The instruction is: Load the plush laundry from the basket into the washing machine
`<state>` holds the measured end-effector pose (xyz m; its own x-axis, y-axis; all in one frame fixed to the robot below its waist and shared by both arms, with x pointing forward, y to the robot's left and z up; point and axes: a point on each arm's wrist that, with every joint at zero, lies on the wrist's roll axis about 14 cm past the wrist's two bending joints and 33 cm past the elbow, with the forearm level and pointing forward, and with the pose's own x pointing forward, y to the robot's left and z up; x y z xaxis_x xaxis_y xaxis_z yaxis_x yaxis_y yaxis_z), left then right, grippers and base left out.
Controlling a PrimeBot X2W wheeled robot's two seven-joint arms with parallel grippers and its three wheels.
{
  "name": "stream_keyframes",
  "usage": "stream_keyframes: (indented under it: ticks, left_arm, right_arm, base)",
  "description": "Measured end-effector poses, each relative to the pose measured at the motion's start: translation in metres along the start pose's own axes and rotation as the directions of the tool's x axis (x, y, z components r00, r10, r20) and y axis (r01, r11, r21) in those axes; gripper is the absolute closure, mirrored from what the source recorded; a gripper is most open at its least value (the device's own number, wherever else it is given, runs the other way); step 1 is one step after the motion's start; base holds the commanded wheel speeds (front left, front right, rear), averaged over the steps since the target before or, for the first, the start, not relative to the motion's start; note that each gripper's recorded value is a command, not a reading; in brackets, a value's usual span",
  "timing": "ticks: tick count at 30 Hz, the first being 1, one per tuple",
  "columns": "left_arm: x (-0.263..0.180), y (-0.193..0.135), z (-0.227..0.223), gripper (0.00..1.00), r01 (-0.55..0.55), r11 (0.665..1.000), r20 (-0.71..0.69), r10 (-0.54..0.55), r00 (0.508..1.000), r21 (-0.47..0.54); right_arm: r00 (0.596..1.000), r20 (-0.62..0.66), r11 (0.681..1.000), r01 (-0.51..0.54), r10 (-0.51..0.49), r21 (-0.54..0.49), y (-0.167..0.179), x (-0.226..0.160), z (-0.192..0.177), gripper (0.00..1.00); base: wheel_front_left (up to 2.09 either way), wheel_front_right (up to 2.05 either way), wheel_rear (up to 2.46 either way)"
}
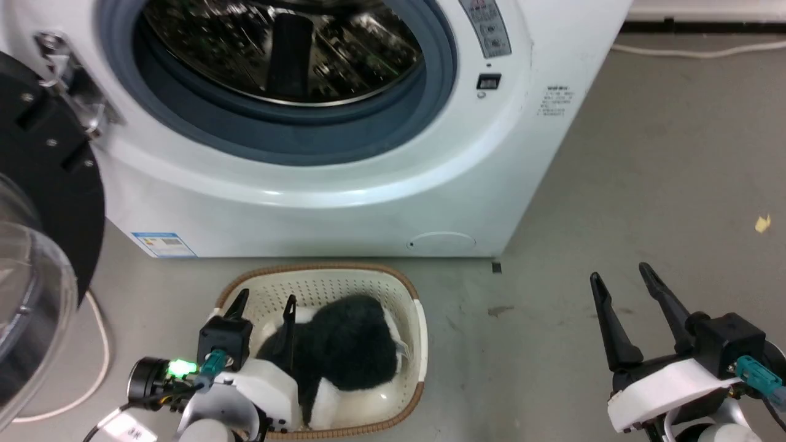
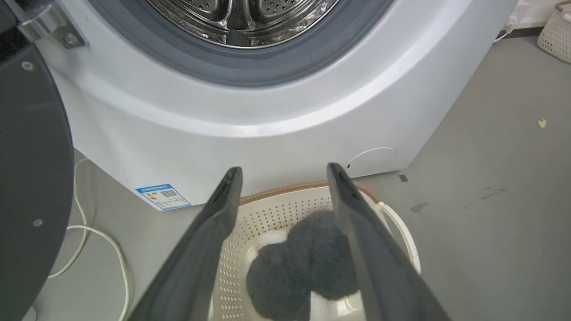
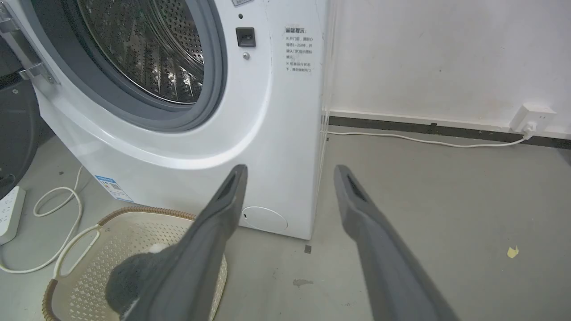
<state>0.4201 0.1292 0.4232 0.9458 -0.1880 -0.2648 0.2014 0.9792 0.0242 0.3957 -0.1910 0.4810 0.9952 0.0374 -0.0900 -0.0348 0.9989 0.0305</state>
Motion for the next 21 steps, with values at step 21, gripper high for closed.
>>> stream_keyframes:
  ticks: [21]
  left_arm:
    - [0.047, -0.043, -0.104, 0.00, 0.232, 0.972, -0.303, -0.232, 0.925, -0.035]
  right_arm:
    - [0.994, -0.081, 0.995, 0.084, -0.079, 0.058, -0.026, 0.013, -0.040, 0.00]
  base:
    - [0.00, 0.00, 0.00]
